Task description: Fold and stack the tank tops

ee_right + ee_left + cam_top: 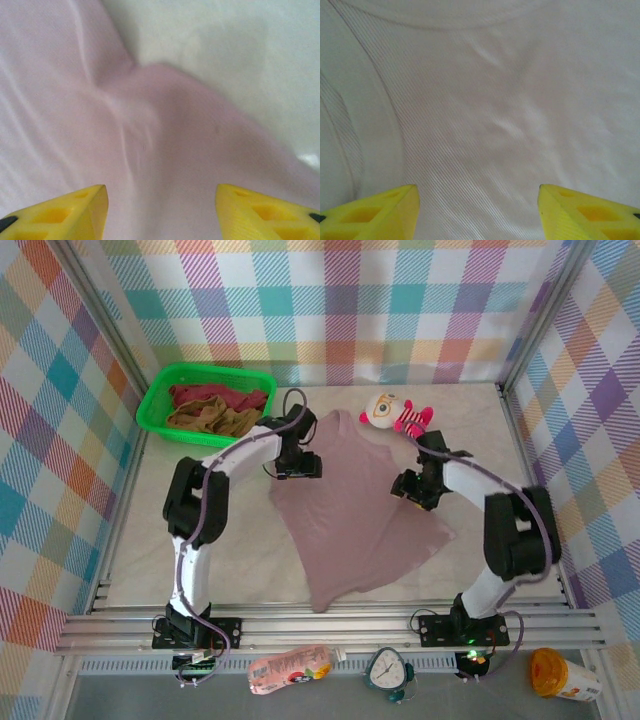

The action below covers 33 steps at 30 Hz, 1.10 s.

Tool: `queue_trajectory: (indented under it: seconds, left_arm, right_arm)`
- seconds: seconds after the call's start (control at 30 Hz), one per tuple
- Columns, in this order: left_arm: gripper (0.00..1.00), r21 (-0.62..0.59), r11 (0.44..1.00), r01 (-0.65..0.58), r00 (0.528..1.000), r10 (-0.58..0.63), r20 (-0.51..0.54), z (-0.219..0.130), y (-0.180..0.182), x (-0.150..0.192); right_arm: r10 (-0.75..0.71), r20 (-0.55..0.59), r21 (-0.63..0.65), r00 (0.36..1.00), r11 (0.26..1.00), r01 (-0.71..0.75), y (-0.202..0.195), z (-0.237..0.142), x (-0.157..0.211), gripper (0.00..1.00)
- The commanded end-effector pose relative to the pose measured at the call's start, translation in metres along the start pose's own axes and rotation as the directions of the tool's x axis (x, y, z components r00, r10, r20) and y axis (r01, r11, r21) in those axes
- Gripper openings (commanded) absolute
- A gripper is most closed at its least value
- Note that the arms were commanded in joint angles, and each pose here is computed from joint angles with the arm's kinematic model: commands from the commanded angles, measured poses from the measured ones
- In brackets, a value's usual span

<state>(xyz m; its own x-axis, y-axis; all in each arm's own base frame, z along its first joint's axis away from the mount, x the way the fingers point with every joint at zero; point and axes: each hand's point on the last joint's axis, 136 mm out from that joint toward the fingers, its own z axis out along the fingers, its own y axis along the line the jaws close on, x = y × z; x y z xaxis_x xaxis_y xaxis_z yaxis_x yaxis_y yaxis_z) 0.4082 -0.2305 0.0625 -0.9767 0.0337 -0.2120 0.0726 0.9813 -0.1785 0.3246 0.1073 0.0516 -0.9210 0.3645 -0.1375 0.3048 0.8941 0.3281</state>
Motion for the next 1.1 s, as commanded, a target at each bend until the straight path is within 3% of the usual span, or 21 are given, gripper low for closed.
queue_trajectory:
  seconds: [0.0,0.13,0.27,0.57,0.87,1.07]
  left_arm:
    - [0.63,-0.044,0.998,-0.049,0.999,0.048,-0.019,0.018,0.02,-0.016]
    - [0.61,-0.046,0.998,-0.046,0.997,0.043,-0.063,0.036,0.028,-0.011]
    - [0.59,-0.029,1.0,-0.011,0.993,0.007,-0.118,0.04,0.03,0.016]
    - [0.59,-0.058,0.994,0.089,0.984,-0.097,-0.147,0.013,0.043,0.078]
    - [0.59,-0.135,0.95,0.283,0.95,-0.297,-0.101,0.001,0.073,0.139]
    - [0.6,-0.131,0.921,0.367,0.921,-0.38,-0.091,-0.011,0.07,0.174]
  right_arm:
    - [0.098,-0.047,-0.041,0.994,0.994,-0.1,-0.001,-0.012,0.032,0.59]
    - [0.178,-0.077,-0.019,0.981,0.983,-0.18,-0.014,-0.006,0.055,0.6]
    - [0.183,-0.045,0.022,0.982,0.983,-0.182,-0.028,-0.001,0.055,0.63]
    - [0.102,-0.054,0.094,0.993,0.991,-0.096,-0.04,0.008,0.034,0.66]
    - [0.005,-0.123,0.031,0.992,1.0,-0.001,-0.016,0.031,0.008,0.65]
    - [-0.111,-0.15,-0.066,0.983,0.993,0.102,0.022,0.049,-0.021,0.65]
